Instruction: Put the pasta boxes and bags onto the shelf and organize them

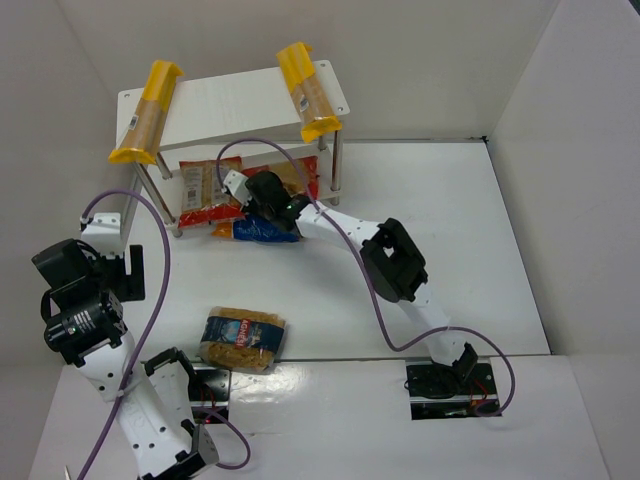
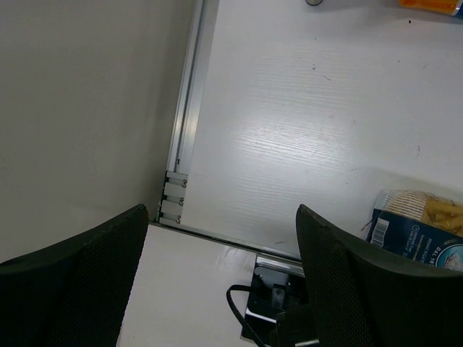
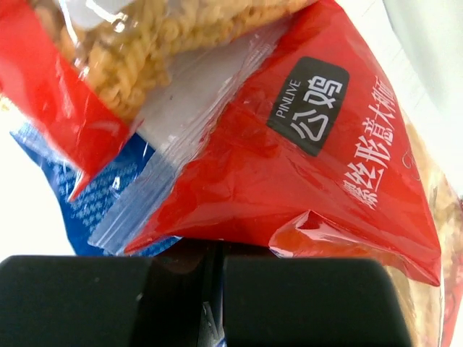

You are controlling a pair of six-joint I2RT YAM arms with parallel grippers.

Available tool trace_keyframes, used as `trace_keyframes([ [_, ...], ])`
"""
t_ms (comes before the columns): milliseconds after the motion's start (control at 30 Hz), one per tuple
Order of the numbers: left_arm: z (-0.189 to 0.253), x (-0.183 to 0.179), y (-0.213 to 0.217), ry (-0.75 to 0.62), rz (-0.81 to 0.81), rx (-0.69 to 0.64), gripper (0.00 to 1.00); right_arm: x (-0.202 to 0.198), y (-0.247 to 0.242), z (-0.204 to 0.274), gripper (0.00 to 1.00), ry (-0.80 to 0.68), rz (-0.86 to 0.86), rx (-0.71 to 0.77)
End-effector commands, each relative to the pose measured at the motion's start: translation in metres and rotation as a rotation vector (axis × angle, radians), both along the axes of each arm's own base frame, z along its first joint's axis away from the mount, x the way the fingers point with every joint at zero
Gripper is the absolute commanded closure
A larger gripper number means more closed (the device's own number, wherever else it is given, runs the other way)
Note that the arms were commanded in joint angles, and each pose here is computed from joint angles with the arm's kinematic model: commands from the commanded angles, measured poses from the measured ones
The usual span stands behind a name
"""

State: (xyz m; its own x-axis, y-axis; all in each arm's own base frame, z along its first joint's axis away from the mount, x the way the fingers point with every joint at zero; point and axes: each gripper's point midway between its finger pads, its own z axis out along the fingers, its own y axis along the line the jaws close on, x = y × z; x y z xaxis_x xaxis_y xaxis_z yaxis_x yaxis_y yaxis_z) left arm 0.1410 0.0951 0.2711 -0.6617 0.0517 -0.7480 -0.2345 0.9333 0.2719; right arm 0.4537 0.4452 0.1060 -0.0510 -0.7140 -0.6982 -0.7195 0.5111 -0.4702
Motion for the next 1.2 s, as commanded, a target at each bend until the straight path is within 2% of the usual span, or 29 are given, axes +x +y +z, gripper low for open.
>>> trace_keyframes([
  [0,0.016,0.0,0.003,-0.033,0.009,0.036,0.12,0.028,0.015,0.05,1.0,-0.109,-0.039,0.136],
  [333,0.014,-0.003,0.004,-0.018,0.011,0.042,0.12,0.031,0.019,0.042,1.0,-0.085,-0.044,0.119],
  [467,0.015,-0.001,0.001,-0.022,-0.01,0.039,0.12,0.013,0.012,0.061,1.0,-0.047,-0.01,0.137],
  [533,0.015,0.0,0.0,-0.025,-0.018,0.034,0.12,0.002,0.002,0.051,1.0,-0.018,-0.004,0.111],
  [600,0.015,0.001,-0.001,-0.029,-0.026,0.029,0.12,-0.002,-0.007,0.064,1.0,-0.045,-0.004,0.112],
  [633,0.013,0.0,-0.002,-0.029,-0.026,0.029,0.12,-0.008,-0.017,0.045,1.0,-0.033,-0.004,0.066],
  [667,0.013,0.0,-0.002,-0.029,-0.026,0.029,0.12,-0.008,-0.026,0.053,1.0,-0.061,-0.025,0.058],
  [767,0.013,0.002,-0.005,-0.036,-0.042,0.02,0.12,-0.017,-0.043,0.033,1.0,-0.066,-0.026,0.007],
  [867,0.011,0.004,-0.006,-0.039,-0.05,0.015,0.12,-0.015,-0.064,0.031,1.0,-0.079,-0.052,-0.002],
  [1167,0.018,0.006,-0.009,-0.061,-0.066,0.017,0.12,0.028,-0.126,0.034,1.0,-0.151,-0.213,-0.008],
])
